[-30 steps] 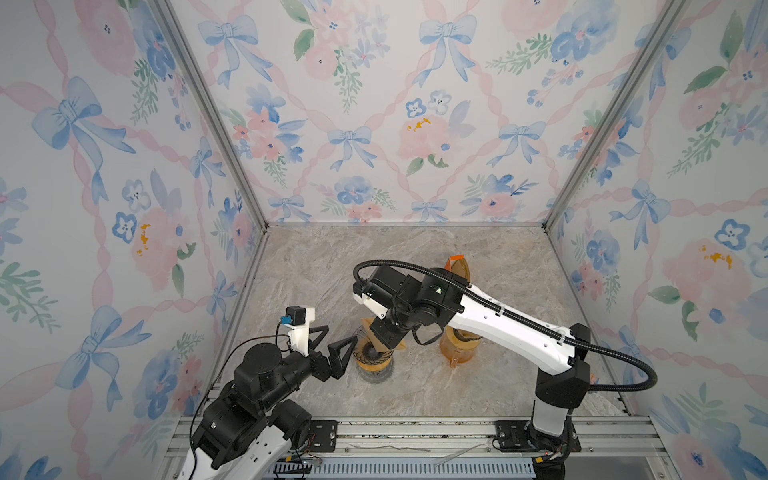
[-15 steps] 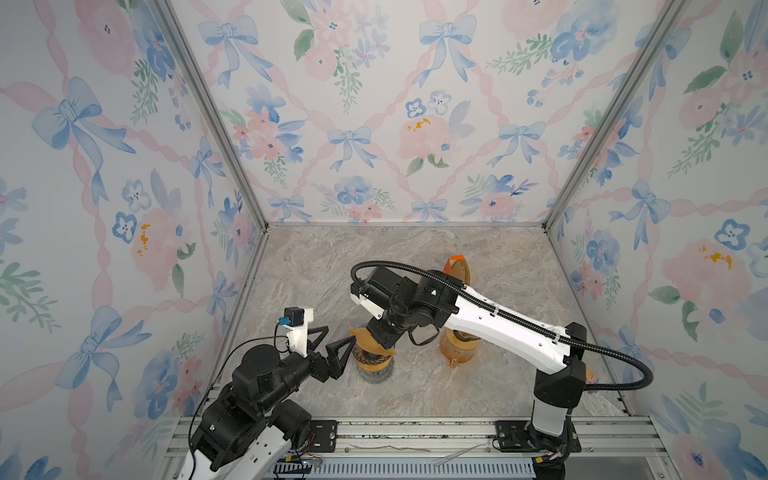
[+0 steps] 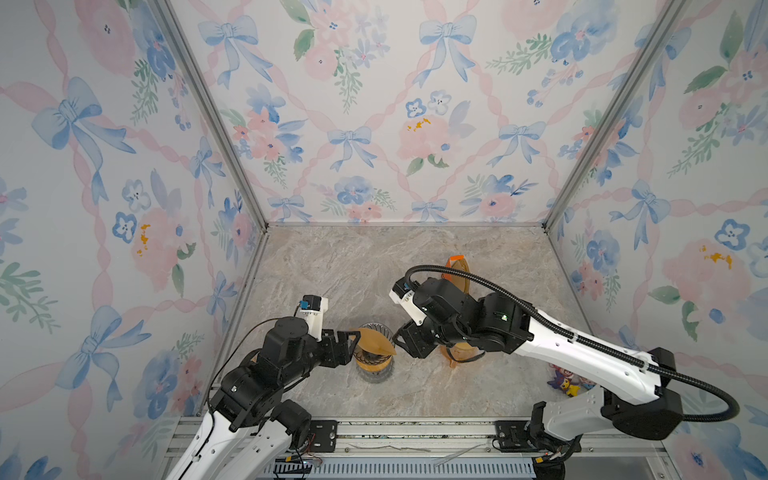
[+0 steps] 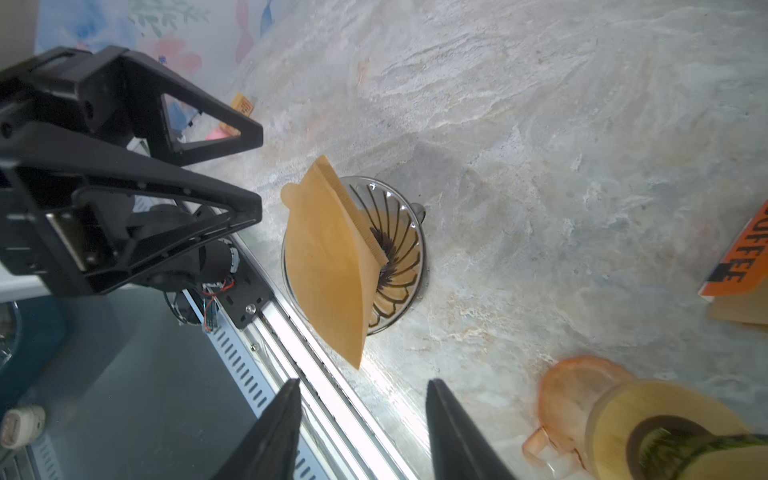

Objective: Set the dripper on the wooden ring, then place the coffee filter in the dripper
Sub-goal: 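Lower the filter into the glass dripper while the left gripper reaches to its rim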

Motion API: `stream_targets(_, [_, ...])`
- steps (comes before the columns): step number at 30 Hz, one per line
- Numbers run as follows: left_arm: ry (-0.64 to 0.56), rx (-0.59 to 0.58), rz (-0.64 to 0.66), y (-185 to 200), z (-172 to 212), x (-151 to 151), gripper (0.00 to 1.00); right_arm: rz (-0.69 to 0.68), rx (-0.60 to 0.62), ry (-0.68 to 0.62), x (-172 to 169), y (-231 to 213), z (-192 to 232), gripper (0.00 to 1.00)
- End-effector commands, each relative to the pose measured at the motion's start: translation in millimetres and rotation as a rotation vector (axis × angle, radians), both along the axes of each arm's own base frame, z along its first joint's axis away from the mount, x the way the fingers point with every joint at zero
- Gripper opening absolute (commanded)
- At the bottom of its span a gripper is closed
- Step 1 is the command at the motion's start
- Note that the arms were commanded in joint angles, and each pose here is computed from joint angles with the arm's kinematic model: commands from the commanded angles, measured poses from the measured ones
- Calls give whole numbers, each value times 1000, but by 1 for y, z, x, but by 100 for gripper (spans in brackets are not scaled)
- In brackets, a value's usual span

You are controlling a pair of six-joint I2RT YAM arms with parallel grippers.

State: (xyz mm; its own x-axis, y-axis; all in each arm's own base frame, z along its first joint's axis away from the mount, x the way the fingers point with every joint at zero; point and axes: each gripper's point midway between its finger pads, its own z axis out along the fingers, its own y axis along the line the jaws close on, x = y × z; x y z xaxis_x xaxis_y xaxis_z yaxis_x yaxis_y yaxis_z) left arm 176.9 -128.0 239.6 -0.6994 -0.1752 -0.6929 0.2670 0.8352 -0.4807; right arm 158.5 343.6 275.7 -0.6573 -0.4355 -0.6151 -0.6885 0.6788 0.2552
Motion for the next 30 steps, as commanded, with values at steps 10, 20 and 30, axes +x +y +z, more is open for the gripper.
stream_targets(10, [9, 138, -87, -8, -2, 10, 83, -310, 153, 6, 13, 0, -17, 62])
stream_targets(20, [84, 166, -60, -10, -18, 20, 82, -339, 156, 13, 13, 17, -29, 66])
stream_targets(30, [141, 159, -48, -14, -27, 23, 80, -352, 127, 26, 16, 26, -45, 67])
